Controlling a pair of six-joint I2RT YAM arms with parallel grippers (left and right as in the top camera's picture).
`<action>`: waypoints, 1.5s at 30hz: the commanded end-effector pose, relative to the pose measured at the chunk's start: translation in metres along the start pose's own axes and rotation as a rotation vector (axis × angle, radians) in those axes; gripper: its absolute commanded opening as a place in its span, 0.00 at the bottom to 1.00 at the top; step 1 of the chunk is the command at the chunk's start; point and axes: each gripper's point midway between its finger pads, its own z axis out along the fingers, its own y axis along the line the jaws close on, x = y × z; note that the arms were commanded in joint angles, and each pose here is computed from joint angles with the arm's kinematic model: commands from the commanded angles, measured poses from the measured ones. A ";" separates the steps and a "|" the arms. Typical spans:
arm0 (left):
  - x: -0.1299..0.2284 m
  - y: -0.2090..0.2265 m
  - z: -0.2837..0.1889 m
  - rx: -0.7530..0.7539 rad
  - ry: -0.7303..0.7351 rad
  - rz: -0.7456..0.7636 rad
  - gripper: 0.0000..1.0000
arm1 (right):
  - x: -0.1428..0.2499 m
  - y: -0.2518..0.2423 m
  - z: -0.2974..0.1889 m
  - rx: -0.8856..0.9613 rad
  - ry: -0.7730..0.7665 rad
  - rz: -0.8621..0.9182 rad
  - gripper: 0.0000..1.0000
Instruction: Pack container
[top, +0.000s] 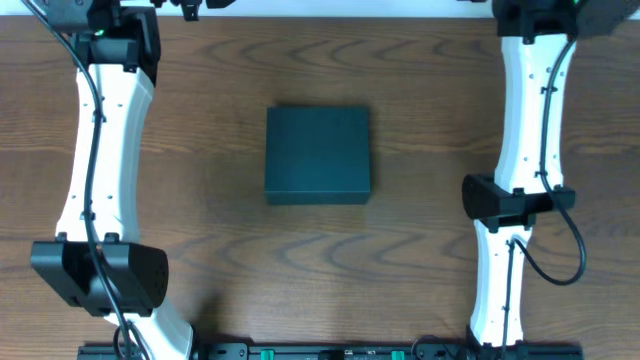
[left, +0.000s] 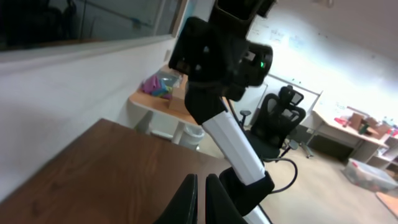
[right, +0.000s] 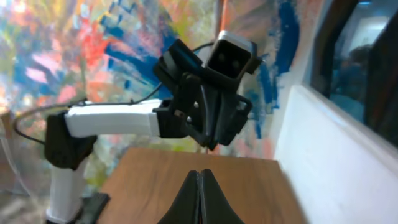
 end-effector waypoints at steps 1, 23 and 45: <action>0.009 0.013 -0.007 -0.012 0.016 -0.059 0.08 | 0.016 -0.036 -0.016 0.047 0.002 0.046 0.01; 0.055 -0.012 -0.061 -0.590 -0.165 -0.173 0.13 | 0.025 0.033 -0.063 0.679 -0.019 0.372 0.01; 0.237 0.032 -0.139 -1.419 0.344 -0.640 0.95 | 0.228 0.030 -0.094 1.055 0.304 0.681 0.99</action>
